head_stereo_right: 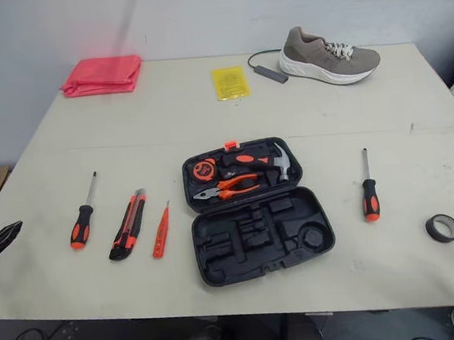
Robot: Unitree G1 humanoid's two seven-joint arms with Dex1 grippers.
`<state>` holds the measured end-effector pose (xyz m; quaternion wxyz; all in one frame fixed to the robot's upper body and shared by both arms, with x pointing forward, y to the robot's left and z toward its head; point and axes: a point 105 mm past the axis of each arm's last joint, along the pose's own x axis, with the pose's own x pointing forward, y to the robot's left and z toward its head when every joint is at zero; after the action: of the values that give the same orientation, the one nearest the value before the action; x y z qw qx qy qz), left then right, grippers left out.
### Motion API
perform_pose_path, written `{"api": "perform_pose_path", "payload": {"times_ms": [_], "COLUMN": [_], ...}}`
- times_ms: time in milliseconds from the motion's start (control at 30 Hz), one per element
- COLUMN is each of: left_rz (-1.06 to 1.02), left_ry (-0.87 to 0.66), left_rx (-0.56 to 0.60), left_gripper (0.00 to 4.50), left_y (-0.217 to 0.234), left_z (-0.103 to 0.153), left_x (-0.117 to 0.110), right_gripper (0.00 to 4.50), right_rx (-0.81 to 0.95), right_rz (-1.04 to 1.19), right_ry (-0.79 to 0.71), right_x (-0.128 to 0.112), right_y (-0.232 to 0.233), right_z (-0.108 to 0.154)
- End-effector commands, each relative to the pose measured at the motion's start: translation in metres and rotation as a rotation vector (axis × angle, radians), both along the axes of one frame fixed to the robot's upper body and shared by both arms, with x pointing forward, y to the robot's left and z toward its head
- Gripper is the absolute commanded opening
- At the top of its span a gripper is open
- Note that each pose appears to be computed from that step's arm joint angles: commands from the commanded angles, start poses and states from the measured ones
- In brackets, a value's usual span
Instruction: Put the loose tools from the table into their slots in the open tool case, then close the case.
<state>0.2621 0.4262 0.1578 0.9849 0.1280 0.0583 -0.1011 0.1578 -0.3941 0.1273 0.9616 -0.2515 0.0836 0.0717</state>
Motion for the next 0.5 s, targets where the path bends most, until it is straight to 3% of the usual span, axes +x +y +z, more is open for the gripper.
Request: {"api": "perform_pose_path", "payload": {"times_ms": [33, 200, 367, 467, 500], "left_rz": [-0.023, -0.256, -0.493, -0.594, -0.606], "left_ry": [-0.061, -0.049, -0.007, 0.083, 0.108], "left_rx": [0.001, 0.001, 0.013, 0.063, 0.083], "left_gripper": [4.50, 4.50, 4.50, 4.50, 4.50], "left_y": [-0.007, -0.071, -0.159, -0.193, -0.201], "left_z": [0.017, 0.020, 0.023, 0.011, 0.006], "left_x": [0.001, 0.008, 0.020, 0.023, 0.024], "right_gripper": [4.46, 4.46, 4.46, 4.46, 4.23], "right_rx": [-0.003, 0.053, 0.061, 0.031, 0.018], "right_rz": [0.028, 0.224, 0.386, 0.450, 0.466], "right_ry": [-0.039, -0.041, 0.074, 0.150, 0.174], "right_x": [0.008, 0.033, 0.073, 0.100, 0.107], "right_y": [0.005, 0.047, 0.090, 0.108, 0.113], "right_z": [0.014, 0.034, 0.043, 0.042, 0.041]}}
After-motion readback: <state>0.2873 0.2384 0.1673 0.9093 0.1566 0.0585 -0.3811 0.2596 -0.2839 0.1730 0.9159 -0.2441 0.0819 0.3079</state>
